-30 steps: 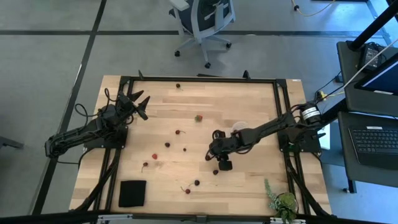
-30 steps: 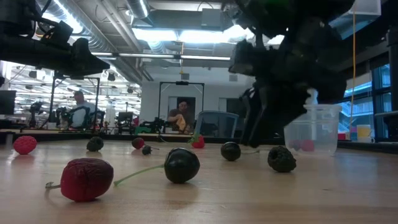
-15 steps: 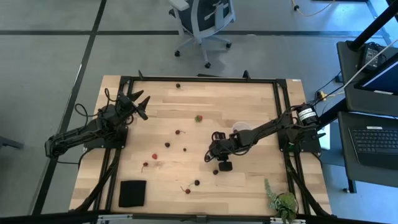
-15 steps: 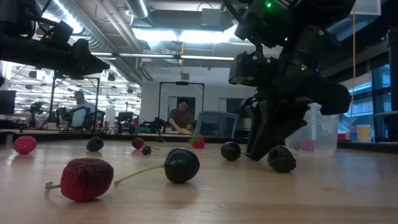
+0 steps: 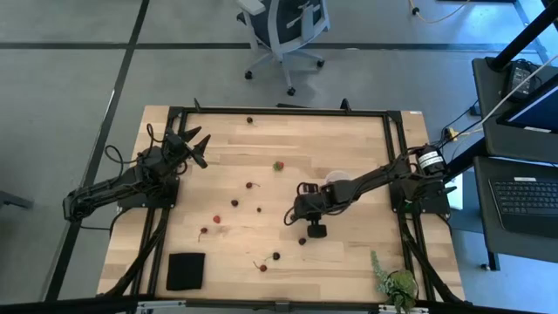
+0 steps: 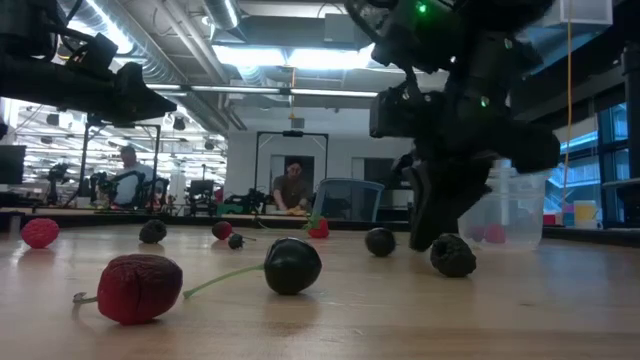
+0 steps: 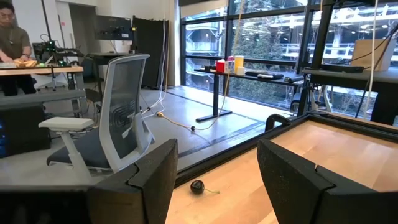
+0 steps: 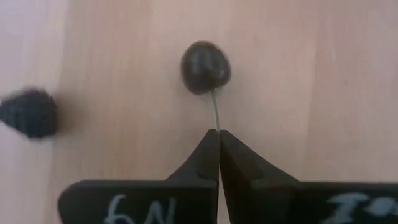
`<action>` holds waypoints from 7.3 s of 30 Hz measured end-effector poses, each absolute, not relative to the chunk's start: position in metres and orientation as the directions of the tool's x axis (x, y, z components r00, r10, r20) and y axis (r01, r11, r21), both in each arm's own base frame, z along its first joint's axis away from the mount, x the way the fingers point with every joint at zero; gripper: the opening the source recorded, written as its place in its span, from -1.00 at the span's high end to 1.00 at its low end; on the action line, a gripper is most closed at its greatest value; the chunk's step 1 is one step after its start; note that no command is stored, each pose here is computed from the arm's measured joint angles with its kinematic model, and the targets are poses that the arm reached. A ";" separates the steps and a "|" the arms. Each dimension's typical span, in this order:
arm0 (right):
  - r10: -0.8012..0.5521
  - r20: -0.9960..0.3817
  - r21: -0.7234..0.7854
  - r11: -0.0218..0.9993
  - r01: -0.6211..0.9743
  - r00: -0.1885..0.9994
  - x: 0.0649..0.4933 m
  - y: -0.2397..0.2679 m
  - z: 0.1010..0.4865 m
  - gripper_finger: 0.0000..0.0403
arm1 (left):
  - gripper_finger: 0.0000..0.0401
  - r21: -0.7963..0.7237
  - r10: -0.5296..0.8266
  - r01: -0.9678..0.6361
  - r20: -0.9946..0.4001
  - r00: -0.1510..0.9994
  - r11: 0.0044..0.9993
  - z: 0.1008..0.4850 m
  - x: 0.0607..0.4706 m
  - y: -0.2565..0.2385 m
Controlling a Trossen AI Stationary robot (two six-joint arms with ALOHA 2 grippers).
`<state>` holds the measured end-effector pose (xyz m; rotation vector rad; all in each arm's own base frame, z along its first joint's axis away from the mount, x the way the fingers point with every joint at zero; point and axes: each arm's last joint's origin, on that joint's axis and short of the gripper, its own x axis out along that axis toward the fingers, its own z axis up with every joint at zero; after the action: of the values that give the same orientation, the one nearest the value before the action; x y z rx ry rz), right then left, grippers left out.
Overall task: Pick and placing Produce into tupperware
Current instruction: Put the black cherry into the transparent bucket, then put the blackberry into the transparent bucket
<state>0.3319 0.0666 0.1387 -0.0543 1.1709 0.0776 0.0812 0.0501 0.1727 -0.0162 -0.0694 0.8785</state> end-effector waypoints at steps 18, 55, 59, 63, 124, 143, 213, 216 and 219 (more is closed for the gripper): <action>-0.297 -0.954 -0.279 0.934 0.224 0.051 0.268 0.020 0.315 0.99 | -0.07 -0.042 0.770 -0.769 0.054 0.636 0.638 0.173 0.081 0.050; -0.094 -0.995 -0.085 0.961 0.261 0.021 0.253 -0.018 0.186 0.97 | -0.07 -0.042 0.770 -0.769 0.054 0.636 0.638 0.173 0.081 0.050; -0.094 -0.995 -0.085 0.962 0.259 0.024 0.253 -0.018 0.186 0.90 | -0.07 -0.042 0.770 -0.769 0.054 0.636 0.638 0.173 0.081 0.050; -0.094 -0.995 -0.085 0.961 0.262 0.023 0.253 -0.018 0.186 0.83 | -0.07 -0.042 0.770 -0.769 0.054 0.636 0.638 0.173 0.081 0.050; 0.236 -0.582 0.115 0.971 -0.209 0.778 0.286 0.105 0.146 -0.45 | -0.07 -0.042 0.770 -0.769 0.054 0.636 0.638 0.173 0.081 0.050; 0.239 -0.684 0.109 0.967 -0.228 0.689 0.305 0.131 0.098 -0.45 | -0.07 -0.042 0.770 -0.769 0.053 0.636 0.638 0.173 0.081 0.050; -0.076 -0.942 0.092 0.879 0.468 0.328 0.228 -0.017 0.274 0.50 | -0.07 -0.040 0.770 -0.769 0.049 0.636 0.638 0.172 0.081 0.050; -0.053 -0.967 0.076 0.872 0.483 0.250 0.229 -0.025 0.259 0.50 | -0.07 -0.040 0.770 -0.769 0.049 0.636 0.638 0.172 0.081 0.050; -0.048 -0.978 0.055 0.882 0.467 0.205 0.234 -0.028 0.246 0.50 | -0.07 -0.040 0.770 -0.769 0.049 0.636 0.638 0.172 0.081 0.050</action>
<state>0.2344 -0.0277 0.2460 0.3764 1.3236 -0.3708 0.0812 0.0501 0.1721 -0.0157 -0.0634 0.8790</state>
